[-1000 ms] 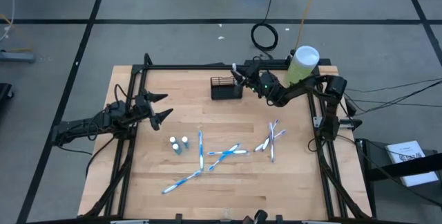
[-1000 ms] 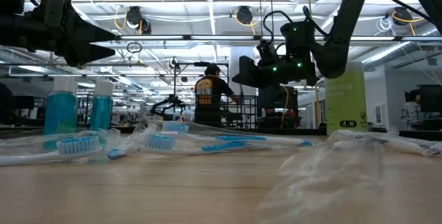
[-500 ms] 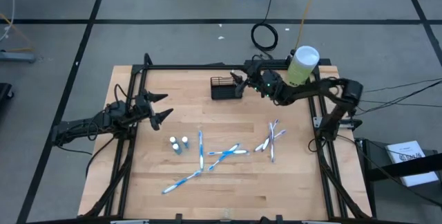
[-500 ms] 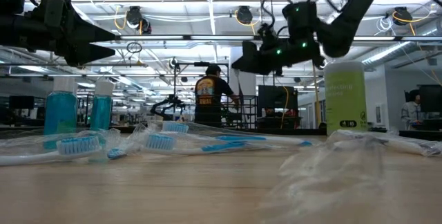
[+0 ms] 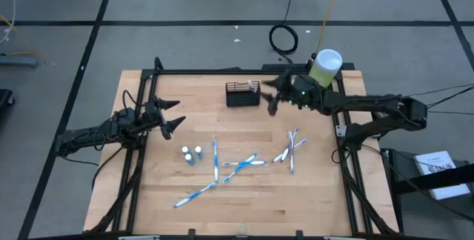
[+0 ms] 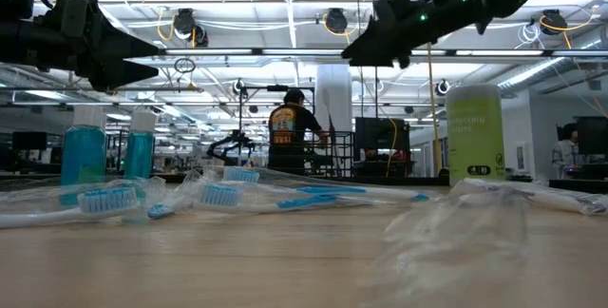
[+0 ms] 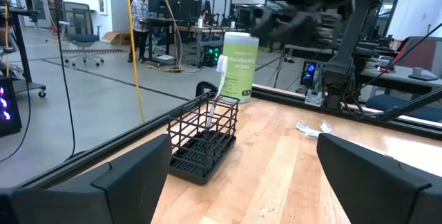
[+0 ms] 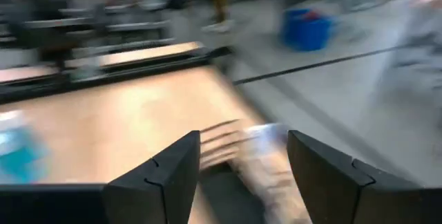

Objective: Pick & Place toothbrushing station
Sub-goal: Put the violet toothbrush into the right compartment of the wire organizer

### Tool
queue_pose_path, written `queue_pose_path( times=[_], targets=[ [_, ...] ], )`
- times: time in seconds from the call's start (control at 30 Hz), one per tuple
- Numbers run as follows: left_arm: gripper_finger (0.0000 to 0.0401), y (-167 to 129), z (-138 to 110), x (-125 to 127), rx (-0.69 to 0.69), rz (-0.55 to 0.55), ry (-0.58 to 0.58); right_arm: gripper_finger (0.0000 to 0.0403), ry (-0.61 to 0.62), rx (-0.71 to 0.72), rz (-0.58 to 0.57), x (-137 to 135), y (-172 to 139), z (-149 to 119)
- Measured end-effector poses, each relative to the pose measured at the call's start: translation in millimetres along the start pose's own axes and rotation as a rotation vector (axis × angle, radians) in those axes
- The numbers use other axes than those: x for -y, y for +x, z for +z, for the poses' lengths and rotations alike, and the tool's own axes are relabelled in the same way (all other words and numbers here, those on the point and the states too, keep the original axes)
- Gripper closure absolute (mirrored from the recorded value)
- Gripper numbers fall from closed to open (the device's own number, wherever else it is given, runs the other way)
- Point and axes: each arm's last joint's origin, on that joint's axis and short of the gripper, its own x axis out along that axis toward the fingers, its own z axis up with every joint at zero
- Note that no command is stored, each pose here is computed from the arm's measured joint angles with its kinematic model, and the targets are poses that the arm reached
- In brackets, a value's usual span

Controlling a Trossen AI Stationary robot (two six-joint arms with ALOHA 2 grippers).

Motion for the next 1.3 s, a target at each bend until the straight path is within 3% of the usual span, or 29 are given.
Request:
queue_pose_path(
  times=[0.1, 0.2, 0.3, 0.43, 0.6, 0.97, 1.17, 1.3],
  targets=[
    [0.0034, 0.0, 0.1, 0.0, 0.0, 0.0, 0.0, 0.0202, 0.016, -0.062, 0.096, -9.0, 15.8, -16.0],
    [0.0034, 0.0, 0.0, 0.0, 0.0, 0.0, 0.0, 0.0204, -0.008, -0.109, 0.095, -10.5, 38.1, -38.2],
    [0.0034, 0.0, 0.0, 0.0, 0.0, 0.0, 0.0, 0.0204, -0.034, -0.056, 0.081, -6.8, 53.8, -46.9],
    [0.0034, 0.0, 0.1, 0.0, 0.0, 0.0, 0.0, 0.0204, -0.068, 0.025, -0.08, 6.0, 61.2, -45.6],
    [0.0034, 0.0, 0.0, 0.0, 0.0, 0.0, 0.0, 0.0204, -0.057, 0.028, -0.266, 30.9, 60.2, -45.0],
    [0.0034, 0.0, 0.1, 0.0, 0.0, 0.0, 0.0, 0.0204, -0.044, 0.052, -0.293, 39.8, 59.3, -42.7],
    [0.0034, 0.0, 0.1, 0.0, 0.0, 0.0, 0.0, 0.0204, -0.048, -0.12, -0.251, 25.5, 32.9, -33.5],
    [0.0034, 0.0, 0.0, 0.0, 0.0, 0.0, 0.0, 0.0204, 0.078, -0.304, -0.208, 2.0, -9.0, -27.3]
  ],
)
